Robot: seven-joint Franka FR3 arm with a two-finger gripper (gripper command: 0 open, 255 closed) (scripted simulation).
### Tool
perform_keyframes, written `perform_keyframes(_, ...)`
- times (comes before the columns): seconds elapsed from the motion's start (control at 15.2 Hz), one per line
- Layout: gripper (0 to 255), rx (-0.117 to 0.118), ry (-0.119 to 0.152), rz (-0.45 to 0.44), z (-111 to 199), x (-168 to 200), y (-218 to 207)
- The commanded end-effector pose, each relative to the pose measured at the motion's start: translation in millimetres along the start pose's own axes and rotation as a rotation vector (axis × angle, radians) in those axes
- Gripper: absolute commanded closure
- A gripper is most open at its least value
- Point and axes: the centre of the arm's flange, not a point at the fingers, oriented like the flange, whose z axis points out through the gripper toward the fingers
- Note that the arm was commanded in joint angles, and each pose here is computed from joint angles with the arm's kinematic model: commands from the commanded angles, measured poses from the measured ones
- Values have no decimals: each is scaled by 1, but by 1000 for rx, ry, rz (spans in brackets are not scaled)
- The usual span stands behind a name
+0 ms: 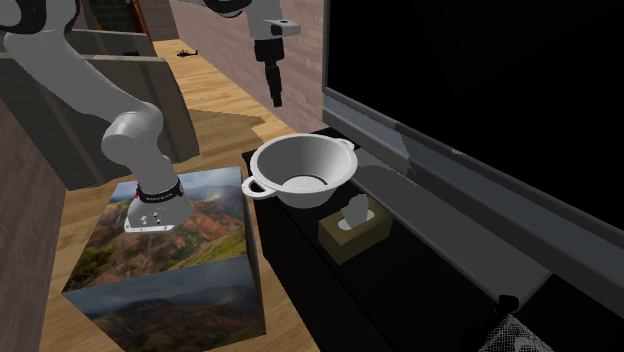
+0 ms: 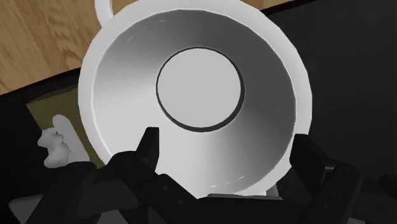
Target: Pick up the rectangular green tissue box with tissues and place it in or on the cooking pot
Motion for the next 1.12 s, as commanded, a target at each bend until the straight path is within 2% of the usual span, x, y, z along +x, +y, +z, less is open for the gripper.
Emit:
perform_keyframes(0.0,0,-32,-23,-11,19,16,15)
perform_keyframes(1.06,0,-273,-207,-87,148,127,128)
